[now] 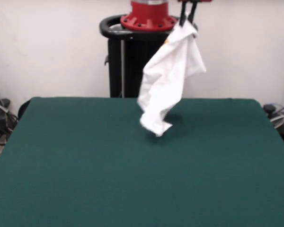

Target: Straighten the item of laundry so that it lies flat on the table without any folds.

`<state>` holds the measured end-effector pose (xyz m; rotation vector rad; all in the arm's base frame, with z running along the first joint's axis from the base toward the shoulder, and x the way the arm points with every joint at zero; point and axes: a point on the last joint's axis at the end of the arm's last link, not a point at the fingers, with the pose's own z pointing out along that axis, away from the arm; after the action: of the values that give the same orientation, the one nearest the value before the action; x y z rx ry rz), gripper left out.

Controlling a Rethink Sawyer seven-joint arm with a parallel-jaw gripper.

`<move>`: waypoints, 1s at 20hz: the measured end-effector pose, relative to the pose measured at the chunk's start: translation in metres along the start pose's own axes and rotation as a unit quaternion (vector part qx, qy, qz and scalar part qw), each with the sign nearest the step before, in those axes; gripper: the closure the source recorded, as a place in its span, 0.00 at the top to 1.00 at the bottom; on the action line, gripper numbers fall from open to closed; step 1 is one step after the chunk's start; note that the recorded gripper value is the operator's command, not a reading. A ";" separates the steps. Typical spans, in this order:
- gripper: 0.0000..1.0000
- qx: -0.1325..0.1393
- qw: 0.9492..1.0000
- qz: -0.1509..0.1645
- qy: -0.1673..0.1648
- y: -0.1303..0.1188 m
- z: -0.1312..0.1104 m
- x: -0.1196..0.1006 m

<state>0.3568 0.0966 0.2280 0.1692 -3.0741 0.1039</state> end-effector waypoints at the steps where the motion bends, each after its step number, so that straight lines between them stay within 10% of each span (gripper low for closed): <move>1: 0.00 0.000 1.000 -0.002 0.003 0.003 -0.006 0.003; 11: 0.00 0.002 0.996 -0.053 0.071 0.040 -0.069 0.022; 20: 0.00 -0.059 0.988 -0.002 0.145 0.046 -0.043 0.016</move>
<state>0.3384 0.1432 0.2689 0.1391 -2.7798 -0.0496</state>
